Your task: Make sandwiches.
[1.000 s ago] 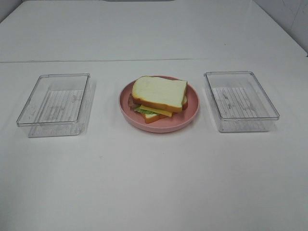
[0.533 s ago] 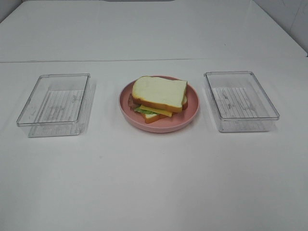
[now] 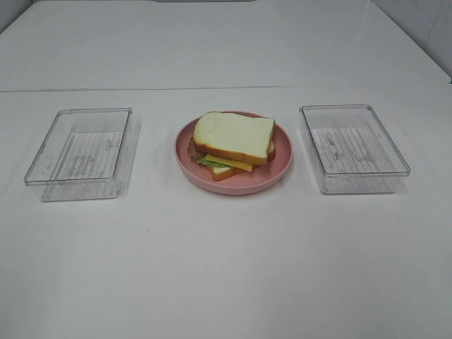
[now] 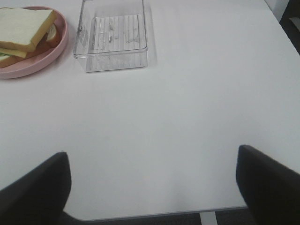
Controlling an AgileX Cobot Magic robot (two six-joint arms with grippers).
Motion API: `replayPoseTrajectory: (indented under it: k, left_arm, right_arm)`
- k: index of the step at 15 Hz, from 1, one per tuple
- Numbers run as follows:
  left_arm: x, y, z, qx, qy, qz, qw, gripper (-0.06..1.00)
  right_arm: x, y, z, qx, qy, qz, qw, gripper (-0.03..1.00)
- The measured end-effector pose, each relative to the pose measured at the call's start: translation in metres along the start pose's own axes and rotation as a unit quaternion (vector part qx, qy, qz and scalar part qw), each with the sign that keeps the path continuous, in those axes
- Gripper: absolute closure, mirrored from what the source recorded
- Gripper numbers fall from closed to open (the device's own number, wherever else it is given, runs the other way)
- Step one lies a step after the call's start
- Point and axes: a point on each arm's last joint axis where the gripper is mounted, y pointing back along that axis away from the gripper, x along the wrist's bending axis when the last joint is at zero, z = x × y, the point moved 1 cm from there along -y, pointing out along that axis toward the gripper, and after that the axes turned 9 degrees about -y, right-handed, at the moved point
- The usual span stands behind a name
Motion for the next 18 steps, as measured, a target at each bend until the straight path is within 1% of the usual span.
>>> replayPoseTrajectory:
  k: [3,7,18]
  left_arm:
    - [0.000,0.000,0.000,-0.001,0.000,0.000,1.000,-0.05]
    - [-0.001,0.016,-0.009,-0.060,0.002,0.010,0.998,-0.05]
    - [-0.001,0.016,-0.009,-0.062,0.003,0.010,0.998,-0.05]
  right_arm:
    - [0.000,0.000,0.000,0.000,0.000,0.000,1.000,0.05]
    - [0.000,0.000,0.000,0.000,0.000,0.000,1.000,0.05]
    - [0.001,0.000,0.000,0.001,-0.002,0.004,1.000,0.05]
